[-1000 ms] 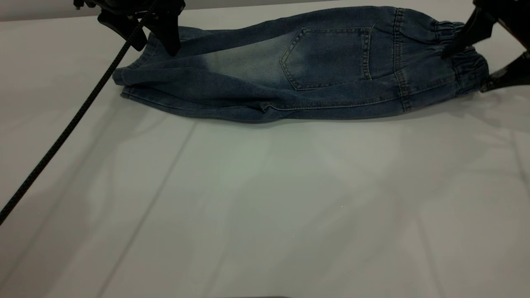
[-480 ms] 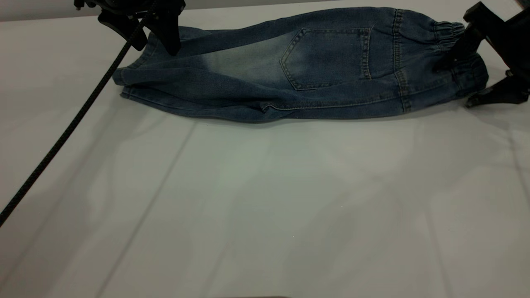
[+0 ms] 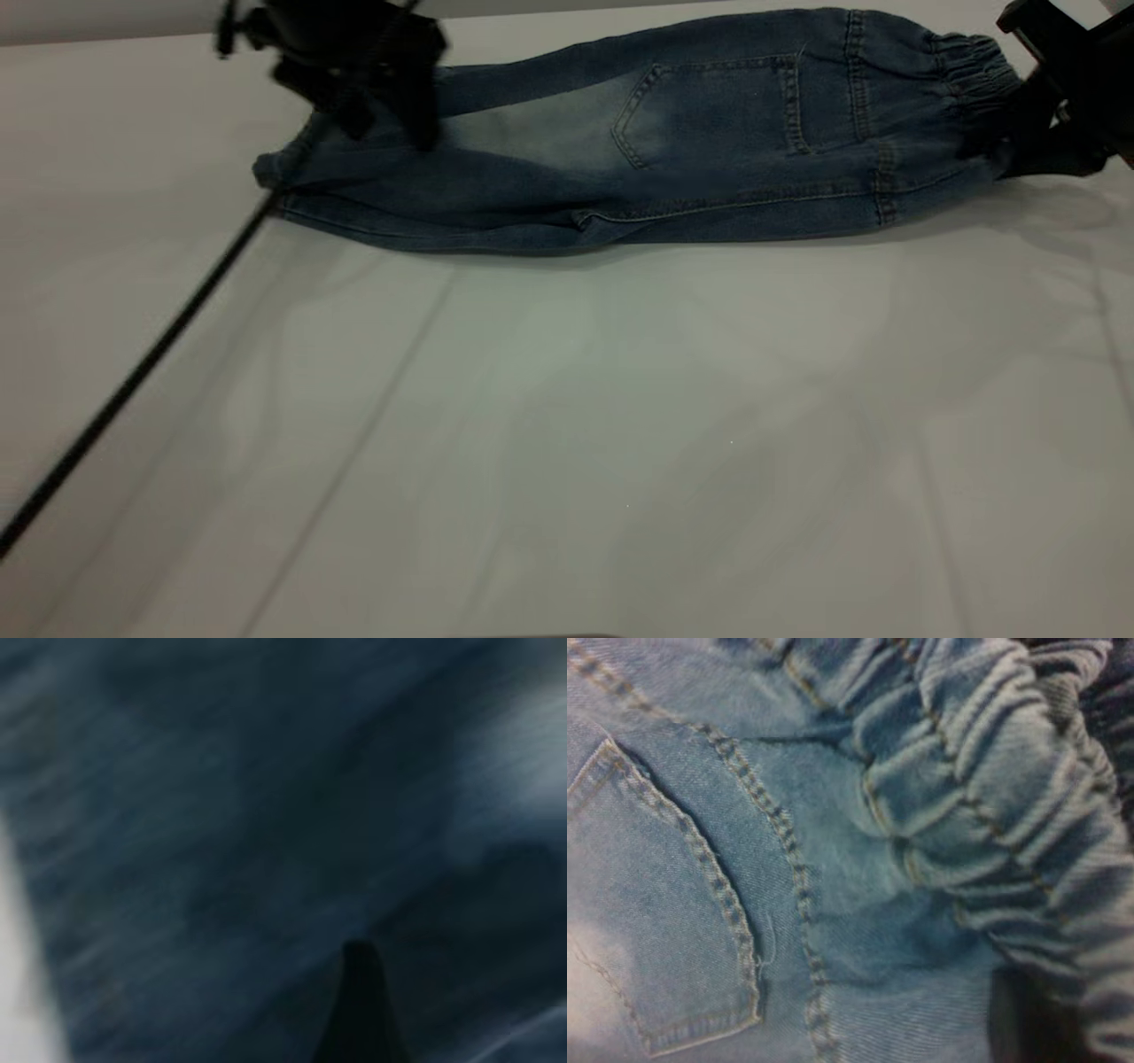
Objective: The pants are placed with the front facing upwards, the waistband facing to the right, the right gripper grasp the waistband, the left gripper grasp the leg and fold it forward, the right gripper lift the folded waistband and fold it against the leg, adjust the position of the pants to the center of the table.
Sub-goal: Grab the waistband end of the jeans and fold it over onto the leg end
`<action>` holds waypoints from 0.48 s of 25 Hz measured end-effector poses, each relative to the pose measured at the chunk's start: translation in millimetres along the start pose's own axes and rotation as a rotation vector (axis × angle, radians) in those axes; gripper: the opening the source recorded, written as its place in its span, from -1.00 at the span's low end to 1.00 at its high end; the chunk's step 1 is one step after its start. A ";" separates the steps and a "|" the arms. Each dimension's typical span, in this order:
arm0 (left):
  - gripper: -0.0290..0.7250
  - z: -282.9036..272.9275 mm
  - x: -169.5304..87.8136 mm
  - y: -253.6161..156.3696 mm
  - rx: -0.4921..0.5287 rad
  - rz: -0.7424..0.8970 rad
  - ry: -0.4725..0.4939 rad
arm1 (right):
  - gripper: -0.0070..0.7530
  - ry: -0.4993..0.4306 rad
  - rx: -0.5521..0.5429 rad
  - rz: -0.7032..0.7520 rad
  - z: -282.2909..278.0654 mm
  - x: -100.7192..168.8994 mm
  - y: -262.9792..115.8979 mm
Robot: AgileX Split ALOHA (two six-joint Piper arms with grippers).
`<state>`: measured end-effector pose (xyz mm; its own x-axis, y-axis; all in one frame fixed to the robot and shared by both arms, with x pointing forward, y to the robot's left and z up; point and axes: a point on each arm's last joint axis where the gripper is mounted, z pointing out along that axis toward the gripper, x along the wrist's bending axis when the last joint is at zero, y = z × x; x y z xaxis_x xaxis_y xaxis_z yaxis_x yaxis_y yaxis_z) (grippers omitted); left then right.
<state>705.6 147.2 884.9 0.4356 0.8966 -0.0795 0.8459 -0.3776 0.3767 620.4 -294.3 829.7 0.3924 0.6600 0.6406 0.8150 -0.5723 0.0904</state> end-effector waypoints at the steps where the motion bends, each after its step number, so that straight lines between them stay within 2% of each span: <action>1: 0.39 3.9 -9.5 0.9 -0.006 0.011 -0.012 | -0.79 0.001 0.001 -0.005 0.0 0.1 -0.1; 6: 0.39 28.5 -51.0 1.3 -0.046 0.074 -0.040 | -0.80 0.037 0.014 -0.078 -2.6 4.7 -0.9; 12: 0.39 49.7 -77.8 -5.9 -0.033 0.121 -0.058 | -0.80 0.176 -0.051 -0.173 -30.0 37.6 5.3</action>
<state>682.1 68.1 842.9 0.5515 0.8299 -0.0844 0.7760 -0.4733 0.4168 626.7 -287.1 877.1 0.1651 0.6580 0.7347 0.8391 -0.4853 0.2460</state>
